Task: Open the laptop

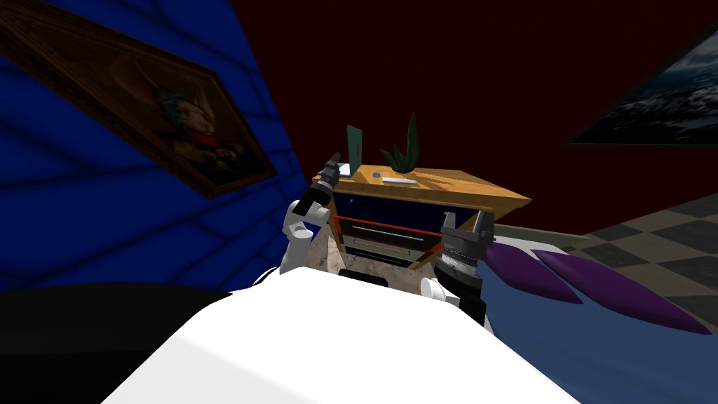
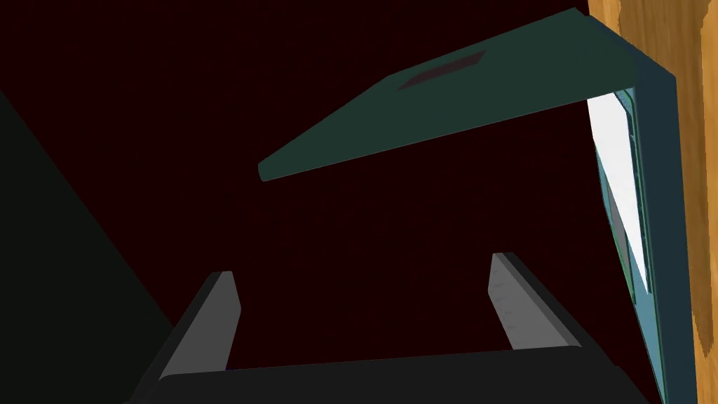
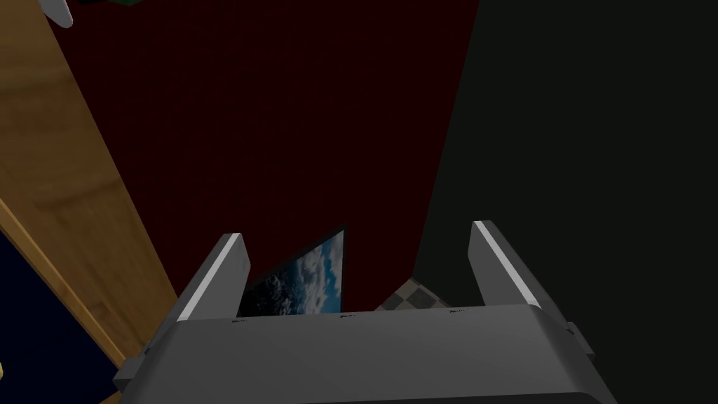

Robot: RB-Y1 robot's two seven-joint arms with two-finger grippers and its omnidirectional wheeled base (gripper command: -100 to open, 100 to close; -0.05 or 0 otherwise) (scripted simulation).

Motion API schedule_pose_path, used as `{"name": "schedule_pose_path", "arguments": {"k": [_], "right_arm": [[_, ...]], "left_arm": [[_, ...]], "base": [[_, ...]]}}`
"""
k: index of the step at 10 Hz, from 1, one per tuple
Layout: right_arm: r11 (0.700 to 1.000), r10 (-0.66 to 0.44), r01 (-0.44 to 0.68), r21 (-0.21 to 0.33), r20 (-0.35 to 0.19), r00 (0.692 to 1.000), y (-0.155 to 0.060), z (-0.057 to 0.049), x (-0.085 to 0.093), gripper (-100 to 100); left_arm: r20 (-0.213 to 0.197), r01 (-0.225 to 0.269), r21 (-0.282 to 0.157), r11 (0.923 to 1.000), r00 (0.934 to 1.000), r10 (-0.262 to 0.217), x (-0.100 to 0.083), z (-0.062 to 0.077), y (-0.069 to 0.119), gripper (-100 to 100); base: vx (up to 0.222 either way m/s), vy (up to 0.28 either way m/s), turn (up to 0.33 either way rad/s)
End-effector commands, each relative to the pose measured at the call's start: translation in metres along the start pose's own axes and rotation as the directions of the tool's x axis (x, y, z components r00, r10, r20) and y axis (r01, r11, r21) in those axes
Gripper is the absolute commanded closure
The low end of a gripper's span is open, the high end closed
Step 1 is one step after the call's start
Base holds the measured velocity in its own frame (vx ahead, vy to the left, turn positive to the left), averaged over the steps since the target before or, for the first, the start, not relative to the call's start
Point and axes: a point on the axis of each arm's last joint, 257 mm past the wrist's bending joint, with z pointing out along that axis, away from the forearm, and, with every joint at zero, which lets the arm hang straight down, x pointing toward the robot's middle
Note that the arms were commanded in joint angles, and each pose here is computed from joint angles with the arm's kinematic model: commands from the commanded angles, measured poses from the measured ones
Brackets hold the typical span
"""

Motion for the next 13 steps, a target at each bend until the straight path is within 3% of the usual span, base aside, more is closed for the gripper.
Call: {"name": "schedule_pose_path", "arguments": {"k": [1, 2, 3, 5, 6, 9, 10, 11, 13], "right_arm": [[1.000, 0.000, 0.000, 0.000, 0.000, 1.000, 0.000, 0.000, 0.000, 0], [1.000, 0.000, 0.000, 0.000, 0.000, 1.000, 0.000, 0.000, 0.000, 0], [1.000, 0.000, 0.000, 0.000, 0.000, 1.000, 0.000, 0.000, 0.000, 0], [1.000, 0.000, 0.000, 0.000, 0.000, 1.000, 0.000, 0.000, 0.000, 0], [1.000, 0.000, 0.000, 0.000, 0.000, 1.000, 0.000, 0.000, 0.000, 0], [1.000, 0.000, 0.000, 0.000, 0.000, 1.000, 0.000, 0.000, 0.000, 0], [1.000, 0.000, 0.000, 0.000, 0.000, 1.000, 0.000, 0.000, 0.000, 0], [1.000, 0.000, 0.000, 0.000, 0.000, 1.000, 0.000, 0.000, 0.000, 0], [1.000, 0.000, 0.000, 0.000, 0.000, 1.000, 0.000, 0.000, 0.000, 0]], "left_arm": [[-0.004, -0.025, -0.014, 0.9996, 0.9997, 0.025, 0.002, 0.012, -0.010, -100], [-0.006, -0.025, -0.035, 0.9991, 0.9997, 0.025, 0.002, 0.012, -0.004, -100], [-0.005, -0.046, -0.022, 0.9987, 0.9989, 0.046, 0.004, 0.021, -0.018, -100], [-0.010, -0.046, -0.055, 0.9974, 0.9989, 0.046, 0.004, 0.022, -0.011, -100], [-0.008, -0.067, -0.050, 0.9965, 0.9977, 0.067, 0.005, 0.029, -0.022, -100], [-0.011, -0.087, -0.074, 0.9935, 0.9962, 0.086, 0.007, 0.040, -0.031, -100], [-0.014, -0.087, -0.097, 0.9915, 0.9962, 0.086, 0.008, 0.039, -0.025, -100], [-0.011, -0.106, -0.088, 0.9904, 0.9943, 0.106, 0.008, 0.046, -0.038, -100], [-0.016, -0.106, -0.120, 0.9871, 0.9943, 0.105, 0.009, 0.047, -0.033, -100]], "base": [[0.039, 0.034, -0.019], [0.011, 0.016, 0.002], [0.022, 0.019, -0.034], [0.022, 0.019, -0.008], [0.025, 0.025, -0.035], [0.036, 0.036, -0.022], [0.019, 0.012, -0.001], [0.024, 0.027, -0.031], [0.022, 0.022, -0.010]]}}
